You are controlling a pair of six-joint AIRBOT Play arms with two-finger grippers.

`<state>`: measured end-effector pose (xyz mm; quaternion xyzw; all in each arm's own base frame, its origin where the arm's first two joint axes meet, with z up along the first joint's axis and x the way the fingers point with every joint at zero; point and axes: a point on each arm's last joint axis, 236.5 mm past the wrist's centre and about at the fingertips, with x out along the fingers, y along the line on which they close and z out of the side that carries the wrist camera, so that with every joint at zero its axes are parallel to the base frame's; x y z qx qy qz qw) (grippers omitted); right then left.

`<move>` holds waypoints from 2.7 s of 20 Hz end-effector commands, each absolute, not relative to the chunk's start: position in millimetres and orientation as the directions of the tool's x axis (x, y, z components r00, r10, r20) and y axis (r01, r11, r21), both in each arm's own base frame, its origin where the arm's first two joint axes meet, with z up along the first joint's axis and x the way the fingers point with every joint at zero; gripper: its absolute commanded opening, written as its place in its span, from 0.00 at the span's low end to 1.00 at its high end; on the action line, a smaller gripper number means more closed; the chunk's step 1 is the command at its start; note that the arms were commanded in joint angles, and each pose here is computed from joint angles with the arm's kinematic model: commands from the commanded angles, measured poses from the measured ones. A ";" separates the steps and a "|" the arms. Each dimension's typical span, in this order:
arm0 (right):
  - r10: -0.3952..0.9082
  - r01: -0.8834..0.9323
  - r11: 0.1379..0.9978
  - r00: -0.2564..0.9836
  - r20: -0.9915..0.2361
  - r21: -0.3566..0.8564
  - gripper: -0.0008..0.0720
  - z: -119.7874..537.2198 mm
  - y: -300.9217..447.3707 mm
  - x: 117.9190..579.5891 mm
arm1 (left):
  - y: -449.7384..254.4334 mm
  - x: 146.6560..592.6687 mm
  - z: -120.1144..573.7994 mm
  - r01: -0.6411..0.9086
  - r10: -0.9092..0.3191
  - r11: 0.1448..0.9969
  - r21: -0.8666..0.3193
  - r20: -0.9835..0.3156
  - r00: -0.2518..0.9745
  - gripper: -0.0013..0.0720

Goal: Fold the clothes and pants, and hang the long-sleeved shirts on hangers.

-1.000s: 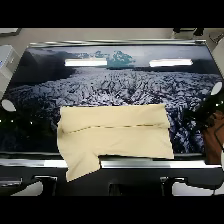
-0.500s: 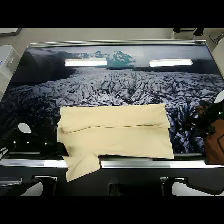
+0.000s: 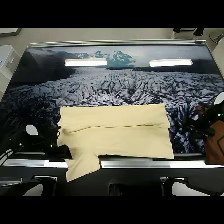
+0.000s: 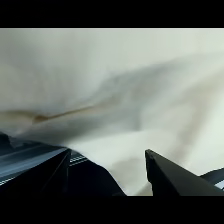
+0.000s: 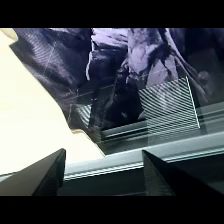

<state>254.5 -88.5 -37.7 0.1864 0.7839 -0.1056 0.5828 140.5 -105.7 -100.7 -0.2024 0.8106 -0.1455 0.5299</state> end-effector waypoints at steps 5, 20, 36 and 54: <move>0.146 0.402 0.916 -0.318 -0.937 0.006 0.79 -53.9 -85.9 218.4 | -124.6 141.5 -114.1 -0.192 -0.472 0.881 -0.432 -0.821 -0.321 0.39; 0.378 0.426 0.879 -0.348 -0.858 0.214 0.87 -104.5 -14.0 169.9 | -101.6 124.2 -108.0 -0.026 -0.366 0.922 -0.387 -0.845 -0.390 0.04; 0.469 0.440 0.846 -0.348 -0.812 0.300 0.06 -94.4 7.9 169.1 | -101.5 169.4 -85.4 0.020 -0.366 0.922 -0.387 -0.888 -0.278 0.04; 0.369 0.410 0.826 0.129 -0.921 0.388 0.06 -58.4 -4.9 388.9 | -36.6 404.4 -7.0 0.005 -0.313 0.949 -0.316 -0.935 0.169 0.04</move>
